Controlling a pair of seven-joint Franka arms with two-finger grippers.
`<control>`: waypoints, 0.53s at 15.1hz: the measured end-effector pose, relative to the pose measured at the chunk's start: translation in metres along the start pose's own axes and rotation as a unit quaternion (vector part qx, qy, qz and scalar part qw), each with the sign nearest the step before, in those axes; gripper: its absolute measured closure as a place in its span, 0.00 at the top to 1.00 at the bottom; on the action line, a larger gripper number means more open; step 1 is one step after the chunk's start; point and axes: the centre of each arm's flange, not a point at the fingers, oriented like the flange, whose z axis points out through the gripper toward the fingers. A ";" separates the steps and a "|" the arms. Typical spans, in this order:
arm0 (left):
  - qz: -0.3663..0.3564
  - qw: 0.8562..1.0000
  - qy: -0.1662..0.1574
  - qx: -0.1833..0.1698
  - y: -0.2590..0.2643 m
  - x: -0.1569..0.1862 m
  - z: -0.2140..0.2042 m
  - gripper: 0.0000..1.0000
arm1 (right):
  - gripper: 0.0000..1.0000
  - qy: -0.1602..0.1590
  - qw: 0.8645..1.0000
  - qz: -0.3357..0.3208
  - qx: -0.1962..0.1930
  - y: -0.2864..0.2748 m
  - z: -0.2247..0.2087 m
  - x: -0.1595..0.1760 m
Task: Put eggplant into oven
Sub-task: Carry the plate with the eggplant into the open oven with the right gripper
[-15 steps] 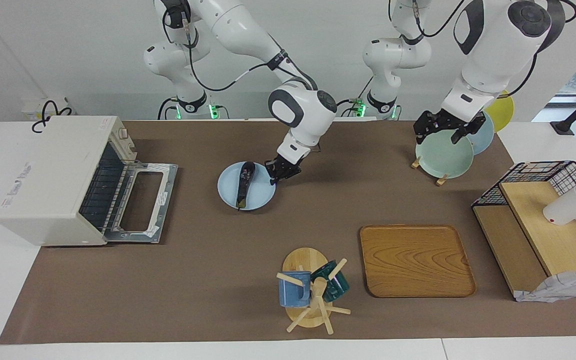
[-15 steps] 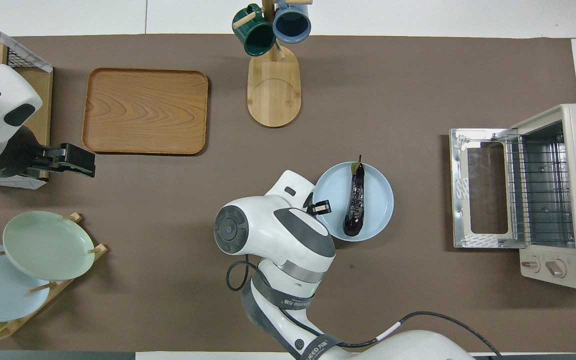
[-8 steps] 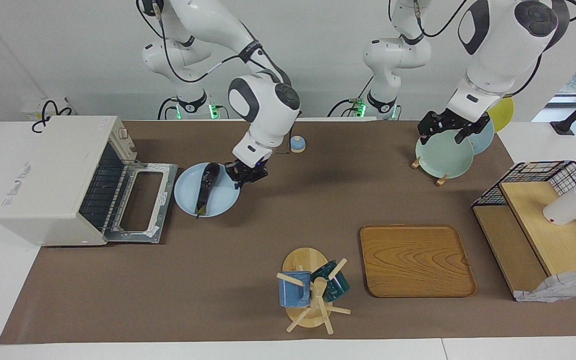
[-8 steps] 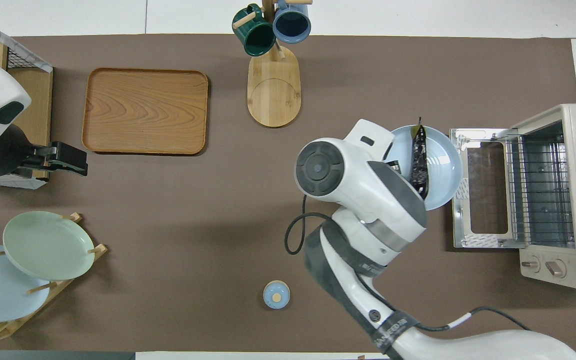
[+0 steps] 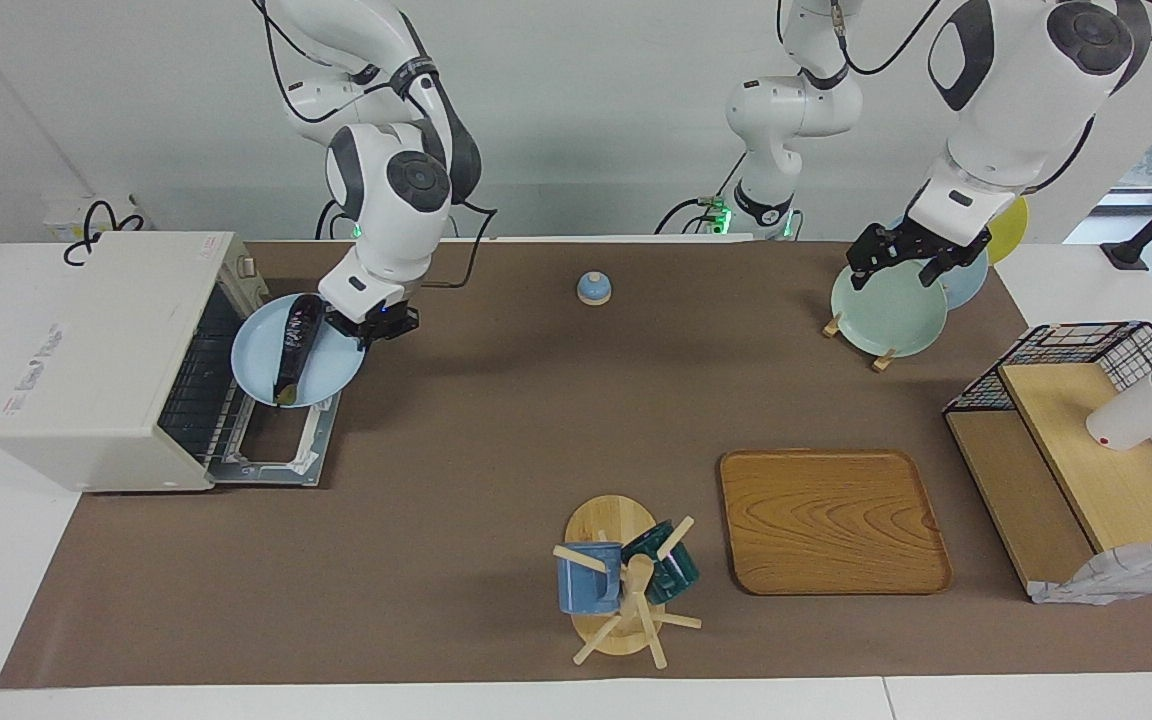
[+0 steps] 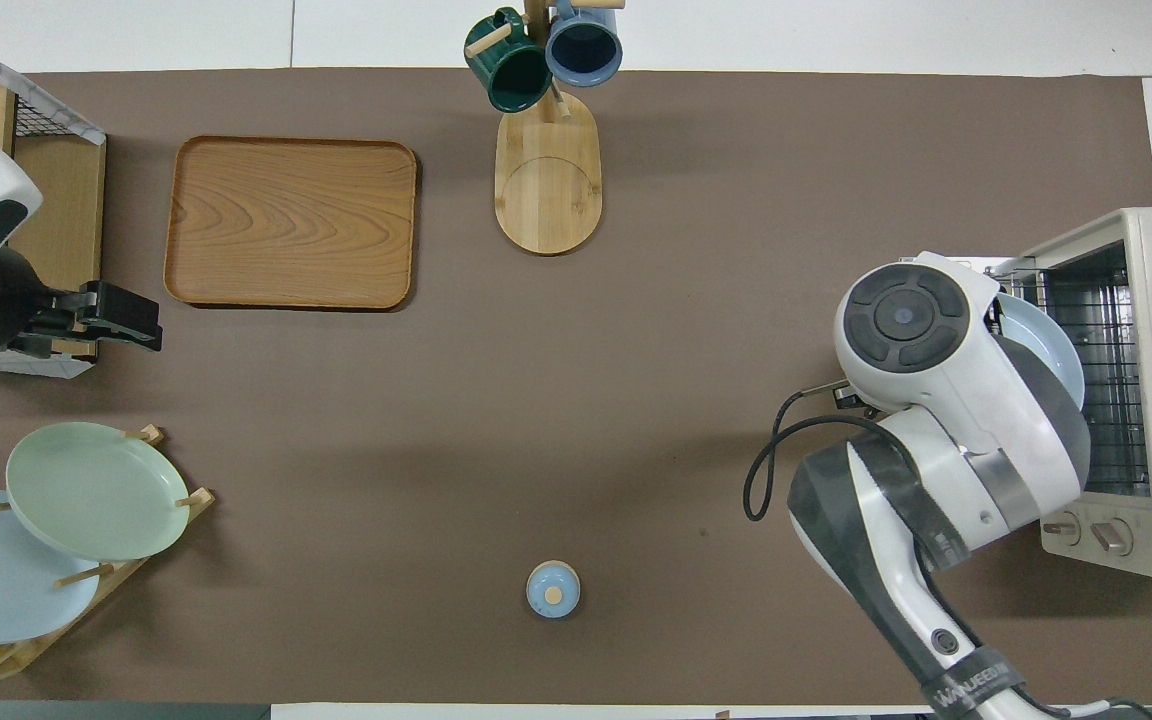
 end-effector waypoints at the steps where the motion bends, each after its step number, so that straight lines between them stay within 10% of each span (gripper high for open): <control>1: 0.000 1.000 0.000 0.000 0.000 0.000 0.000 1.00 | 0.03 -0.005 1.000 -0.005 0.012 0.017 0.010 0.001; 8: 0.000 1.000 0.000 0.000 0.000 0.000 0.000 1.00 | 0.03 -0.010 0.997 -0.027 0.076 0.109 0.070 -0.006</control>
